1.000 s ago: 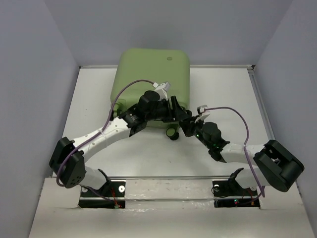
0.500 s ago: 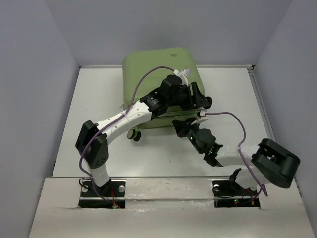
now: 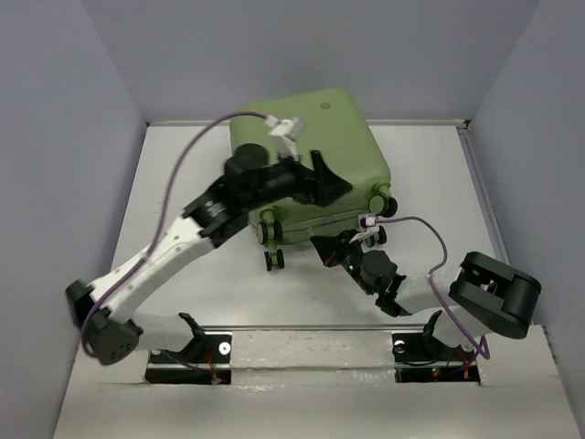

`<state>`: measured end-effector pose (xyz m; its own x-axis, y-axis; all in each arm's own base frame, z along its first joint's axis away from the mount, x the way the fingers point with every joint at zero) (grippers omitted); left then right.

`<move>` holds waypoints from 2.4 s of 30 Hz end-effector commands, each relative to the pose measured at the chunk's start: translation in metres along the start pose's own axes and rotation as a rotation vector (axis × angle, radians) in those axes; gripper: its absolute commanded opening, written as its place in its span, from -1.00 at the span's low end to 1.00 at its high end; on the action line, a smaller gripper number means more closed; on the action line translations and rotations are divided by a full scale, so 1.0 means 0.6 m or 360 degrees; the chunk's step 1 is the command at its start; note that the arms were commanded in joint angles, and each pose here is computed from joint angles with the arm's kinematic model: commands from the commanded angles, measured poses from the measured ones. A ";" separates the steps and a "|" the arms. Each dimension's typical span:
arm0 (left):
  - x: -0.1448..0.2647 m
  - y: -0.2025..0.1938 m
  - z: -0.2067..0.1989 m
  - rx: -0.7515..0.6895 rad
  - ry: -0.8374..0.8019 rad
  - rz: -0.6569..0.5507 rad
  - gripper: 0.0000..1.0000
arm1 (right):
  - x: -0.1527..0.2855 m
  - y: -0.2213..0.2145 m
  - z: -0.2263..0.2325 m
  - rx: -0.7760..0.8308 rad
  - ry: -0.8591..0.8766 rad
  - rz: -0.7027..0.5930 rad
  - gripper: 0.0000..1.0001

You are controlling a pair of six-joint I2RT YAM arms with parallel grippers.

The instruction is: Pack the luggage

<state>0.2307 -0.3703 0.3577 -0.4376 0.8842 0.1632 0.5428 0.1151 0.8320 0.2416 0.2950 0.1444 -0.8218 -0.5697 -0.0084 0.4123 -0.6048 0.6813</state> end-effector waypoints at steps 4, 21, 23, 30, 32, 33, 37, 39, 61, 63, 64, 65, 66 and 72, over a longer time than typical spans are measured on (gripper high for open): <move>0.235 -0.010 0.180 -0.0078 0.0740 -0.0142 0.98 | 0.003 0.014 0.015 0.0043 0.0030 -0.0044 -0.86; 0.188 -0.157 0.224 0.0118 0.0584 0.0135 0.65 | -0.010 -0.003 0.011 0.0130 0.0007 0.0051 -0.86; 0.178 -0.154 0.221 0.0145 0.0552 0.0127 0.35 | -0.013 -0.008 0.010 0.0150 0.0006 0.0073 -0.86; 0.128 -0.133 0.198 0.0164 0.0389 0.0107 -0.75 | -0.027 -0.024 0.057 0.0146 0.0157 0.0160 -0.86; 0.116 -0.115 0.176 0.0163 0.0328 0.0074 -0.88 | -0.031 -0.031 0.074 0.0145 0.0195 0.0183 -0.86; 0.105 -0.115 0.161 0.0155 0.0285 0.0086 -0.88 | -0.033 -0.042 0.080 0.0150 0.0215 0.0215 -0.86; 0.073 -0.079 0.111 0.0108 0.0179 0.0038 -0.88 | -0.049 -0.069 0.144 0.0115 0.0384 0.0280 -0.86; 0.056 -0.070 0.080 0.0104 0.0106 0.0034 -0.89 | -0.051 -0.081 0.182 0.0091 0.0478 0.0299 -0.87; 0.072 0.008 0.006 0.0138 -0.0031 -0.0199 -0.88 | 0.033 -0.075 0.199 -0.0155 0.0684 0.0143 -0.86; 0.077 -0.019 0.030 0.0156 0.0040 -0.0165 -0.88 | 0.020 -0.087 0.124 0.0024 0.0303 0.0214 -0.80; 0.085 -0.021 0.032 0.0156 0.0054 -0.0179 -0.88 | 0.020 -0.063 0.119 0.0078 0.0234 0.0177 -0.73; 0.087 -0.030 0.037 0.0159 0.0064 -0.0169 -0.89 | 0.023 -0.074 0.078 0.0188 0.0083 0.0250 -0.53; 0.087 -0.045 0.049 0.0171 0.0094 -0.0150 -0.89 | 0.023 -0.068 0.063 0.0212 0.0032 0.0253 -0.45; 0.095 -0.063 0.058 0.0185 0.0099 -0.0156 -0.89 | 0.035 -0.041 -0.020 0.0270 -0.0138 0.0278 -0.06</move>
<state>0.2143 -0.3017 0.2909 -0.5475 0.7979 0.2521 0.6303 0.1951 0.7514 0.2029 0.3225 0.1590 -0.7276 -0.6847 0.0427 0.5050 -0.4924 0.7089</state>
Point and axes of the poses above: each gripper's point midway between its finger pads, its own x axis back along the fingers, its own z axis along the line the jaws close on, y = z × x, the point moved 1 cm from there along x, back along the fingers, and after that the axes turned 7 degrees about -x, right-handed, at the moved point
